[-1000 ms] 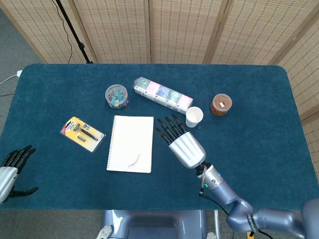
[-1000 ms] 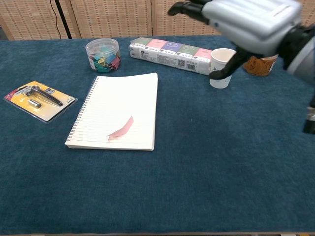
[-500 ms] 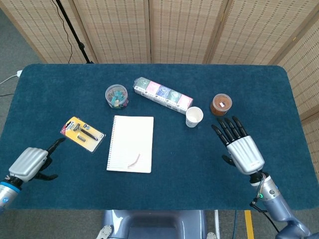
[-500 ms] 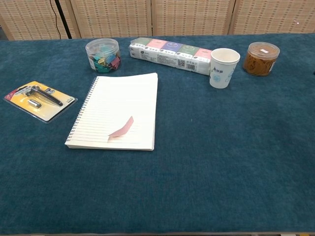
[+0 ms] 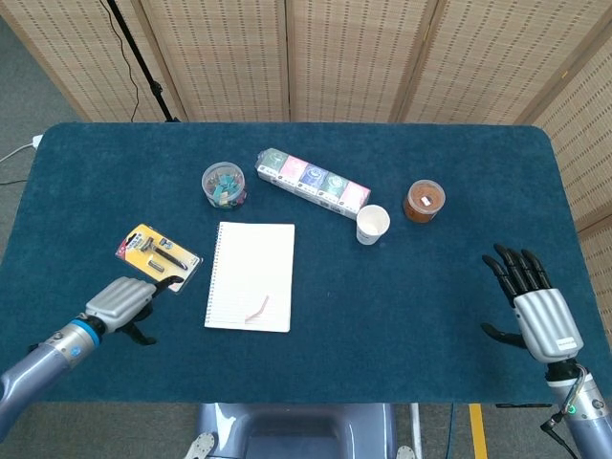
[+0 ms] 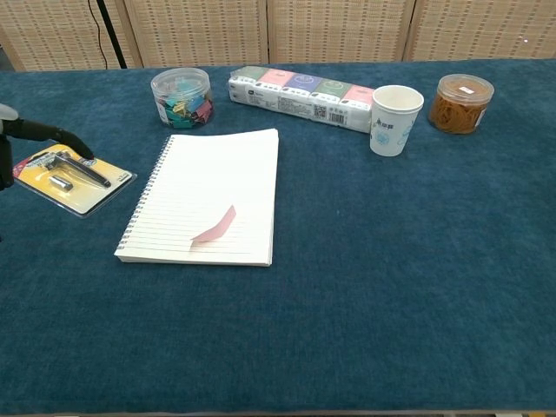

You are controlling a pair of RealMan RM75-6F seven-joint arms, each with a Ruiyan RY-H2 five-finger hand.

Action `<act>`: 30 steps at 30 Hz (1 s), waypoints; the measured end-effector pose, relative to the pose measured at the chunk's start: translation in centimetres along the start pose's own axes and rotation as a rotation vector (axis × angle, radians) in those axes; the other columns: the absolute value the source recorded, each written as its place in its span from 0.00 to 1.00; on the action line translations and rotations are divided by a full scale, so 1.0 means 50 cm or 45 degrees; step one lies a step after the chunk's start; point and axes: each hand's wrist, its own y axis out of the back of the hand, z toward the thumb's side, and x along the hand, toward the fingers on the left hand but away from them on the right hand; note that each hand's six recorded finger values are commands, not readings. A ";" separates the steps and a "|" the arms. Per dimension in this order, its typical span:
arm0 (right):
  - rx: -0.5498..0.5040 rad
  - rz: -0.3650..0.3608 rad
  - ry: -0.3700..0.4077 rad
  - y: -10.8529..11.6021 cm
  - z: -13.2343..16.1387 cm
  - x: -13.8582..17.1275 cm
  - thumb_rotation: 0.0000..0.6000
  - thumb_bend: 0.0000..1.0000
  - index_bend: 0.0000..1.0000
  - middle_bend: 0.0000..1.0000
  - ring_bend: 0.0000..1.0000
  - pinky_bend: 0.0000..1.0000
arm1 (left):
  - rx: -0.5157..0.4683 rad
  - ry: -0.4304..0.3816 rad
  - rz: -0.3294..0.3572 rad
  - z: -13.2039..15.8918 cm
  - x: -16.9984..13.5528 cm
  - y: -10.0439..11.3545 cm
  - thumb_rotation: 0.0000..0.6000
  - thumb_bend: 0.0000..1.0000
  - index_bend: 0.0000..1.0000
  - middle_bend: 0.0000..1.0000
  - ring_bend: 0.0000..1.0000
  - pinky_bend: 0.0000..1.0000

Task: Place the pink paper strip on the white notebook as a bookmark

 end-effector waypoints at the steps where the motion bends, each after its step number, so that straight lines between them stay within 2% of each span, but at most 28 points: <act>1: -0.011 0.003 -0.009 -0.001 -0.002 0.004 1.00 0.04 0.05 0.00 0.00 0.00 | 0.011 -0.010 -0.001 0.007 0.005 0.000 1.00 0.00 0.11 1.00 0.87 0.98; 2: -0.027 0.007 -0.019 -0.002 -0.003 0.009 1.00 0.04 0.05 0.00 0.00 0.00 | 0.032 -0.022 0.001 0.015 0.009 -0.002 1.00 0.00 0.11 0.98 0.85 0.97; 6: -0.048 0.013 -0.039 -0.003 -0.003 0.017 1.00 0.04 0.05 0.00 0.00 0.00 | 0.054 -0.046 -0.005 0.035 0.019 -0.012 1.00 0.00 0.12 0.78 0.65 0.74; 7: -0.047 0.011 -0.039 -0.003 -0.002 0.018 1.00 0.04 0.05 0.00 0.00 0.00 | 0.045 -0.048 -0.008 0.040 0.022 -0.015 1.00 0.00 0.12 0.75 0.62 0.71; 10: -0.055 0.006 -0.040 -0.003 0.001 0.020 1.00 0.04 0.05 0.00 0.00 0.00 | 0.054 -0.049 -0.010 0.050 0.028 -0.020 1.00 0.00 0.12 0.57 0.40 0.53; 12: -0.057 0.003 -0.044 -0.003 0.001 0.021 1.00 0.04 0.05 0.00 0.00 0.00 | 0.075 -0.047 -0.010 0.054 0.029 -0.023 1.00 0.00 0.12 0.30 0.14 0.28; 14: -0.060 -0.002 -0.046 -0.002 0.001 0.022 1.00 0.04 0.05 0.00 0.00 0.00 | 0.080 -0.040 -0.011 0.059 0.031 -0.026 1.00 0.00 0.13 0.09 0.02 0.09; 15: -0.062 -0.007 -0.047 0.000 0.001 0.023 1.00 0.04 0.05 0.00 0.00 0.00 | 0.079 -0.037 -0.012 0.062 0.032 -0.028 1.00 0.00 0.15 0.02 0.00 0.03; 21: -0.077 -0.017 -0.041 0.002 0.005 0.025 1.00 0.04 0.05 0.00 0.00 0.00 | 0.043 -0.040 -0.035 0.091 0.038 -0.040 1.00 0.00 0.25 0.00 0.00 0.00; 30: -0.098 -0.020 -0.028 0.004 0.011 0.028 1.00 0.04 0.05 0.00 0.00 0.00 | 0.036 -0.067 -0.047 0.127 0.069 -0.046 1.00 0.00 0.26 0.00 0.00 0.00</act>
